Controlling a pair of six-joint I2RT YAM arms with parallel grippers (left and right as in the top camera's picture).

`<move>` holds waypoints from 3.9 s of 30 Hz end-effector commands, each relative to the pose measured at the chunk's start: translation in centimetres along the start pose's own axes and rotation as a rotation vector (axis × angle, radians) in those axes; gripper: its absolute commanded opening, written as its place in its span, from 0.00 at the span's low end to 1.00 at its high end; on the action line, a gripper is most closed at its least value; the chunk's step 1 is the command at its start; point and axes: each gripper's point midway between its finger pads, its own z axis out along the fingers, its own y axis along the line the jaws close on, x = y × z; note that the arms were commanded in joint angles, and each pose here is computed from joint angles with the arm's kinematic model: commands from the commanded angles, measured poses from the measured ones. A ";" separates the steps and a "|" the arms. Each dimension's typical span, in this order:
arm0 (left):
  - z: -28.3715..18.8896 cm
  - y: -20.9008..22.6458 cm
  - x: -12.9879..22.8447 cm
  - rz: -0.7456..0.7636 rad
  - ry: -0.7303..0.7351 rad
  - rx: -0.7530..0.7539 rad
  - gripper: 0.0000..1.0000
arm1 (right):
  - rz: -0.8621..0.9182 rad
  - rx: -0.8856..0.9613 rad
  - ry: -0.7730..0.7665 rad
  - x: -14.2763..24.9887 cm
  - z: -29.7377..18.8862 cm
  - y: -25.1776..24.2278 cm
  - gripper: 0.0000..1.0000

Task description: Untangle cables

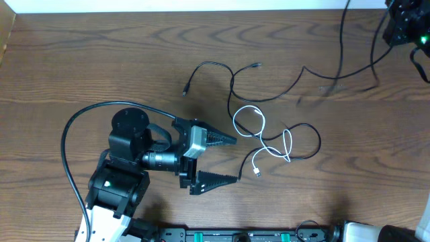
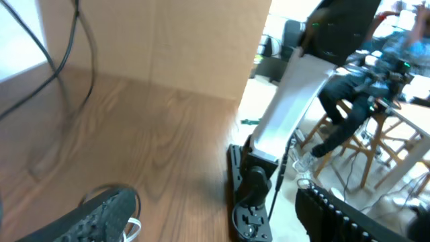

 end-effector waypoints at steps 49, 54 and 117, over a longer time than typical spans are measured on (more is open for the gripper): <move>-2.6 8.3 9.7 -0.460 0.275 -0.526 0.79 | 1.007 0.508 0.602 29.9 1.0 -26.7 0.99; -2.6 8.3 9.7 -0.461 0.275 -0.527 0.80 | 0.693 0.484 0.752 29.8 4.6 -22.7 0.99; -2.7 8.0 10.3 -0.492 0.294 -0.523 0.79 | -0.602 -0.405 0.856 37.6 18.2 7.9 0.01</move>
